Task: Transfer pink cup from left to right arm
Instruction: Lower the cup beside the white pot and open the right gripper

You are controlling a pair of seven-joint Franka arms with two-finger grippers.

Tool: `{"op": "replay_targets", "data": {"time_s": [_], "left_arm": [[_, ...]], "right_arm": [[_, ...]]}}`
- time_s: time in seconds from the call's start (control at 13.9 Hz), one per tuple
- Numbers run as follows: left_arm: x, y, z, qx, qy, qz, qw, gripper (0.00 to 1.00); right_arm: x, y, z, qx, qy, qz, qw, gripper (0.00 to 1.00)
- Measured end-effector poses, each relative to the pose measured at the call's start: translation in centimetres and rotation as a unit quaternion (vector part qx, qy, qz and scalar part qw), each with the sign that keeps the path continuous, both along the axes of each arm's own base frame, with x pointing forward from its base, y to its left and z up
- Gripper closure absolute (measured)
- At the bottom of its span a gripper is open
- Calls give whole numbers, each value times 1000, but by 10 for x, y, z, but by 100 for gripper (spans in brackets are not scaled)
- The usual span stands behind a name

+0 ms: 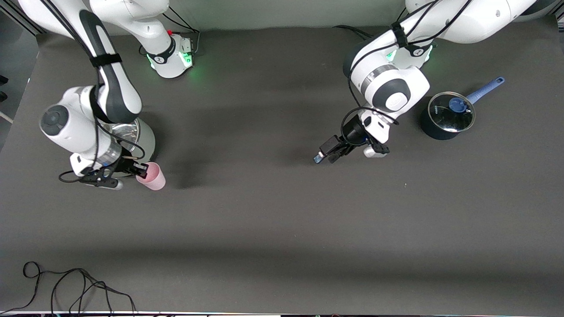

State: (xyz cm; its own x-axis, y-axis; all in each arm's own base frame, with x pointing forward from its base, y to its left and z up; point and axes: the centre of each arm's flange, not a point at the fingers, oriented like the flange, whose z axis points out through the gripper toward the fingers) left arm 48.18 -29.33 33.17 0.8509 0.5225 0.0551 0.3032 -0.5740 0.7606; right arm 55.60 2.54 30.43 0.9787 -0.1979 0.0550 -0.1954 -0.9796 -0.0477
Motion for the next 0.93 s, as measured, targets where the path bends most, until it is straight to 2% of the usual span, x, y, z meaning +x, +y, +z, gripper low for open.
{"op": "replay_targets", "data": {"time_s": [0.14,0.43,0.65,0.72,0.93], "left_arm": [[-6,-1,5,24,17,10,1000,0],[0,16,11,-2,80,106,991,0],[9,34,5,-4,92,134,987,0],[10,36,4,-4,93,137,986,0],[11,39,3,-5,95,142,985,0]], "right_arm": [[1,-1,-25,-5,4,-1,1000,96],[0,-2,-60,-11,19,-2,1000,96],[0,-2,-71,-12,27,-1,1000,96],[1,-1,-70,-12,25,-1,1000,93],[8,0,-57,-11,15,0,1000,62]]}}
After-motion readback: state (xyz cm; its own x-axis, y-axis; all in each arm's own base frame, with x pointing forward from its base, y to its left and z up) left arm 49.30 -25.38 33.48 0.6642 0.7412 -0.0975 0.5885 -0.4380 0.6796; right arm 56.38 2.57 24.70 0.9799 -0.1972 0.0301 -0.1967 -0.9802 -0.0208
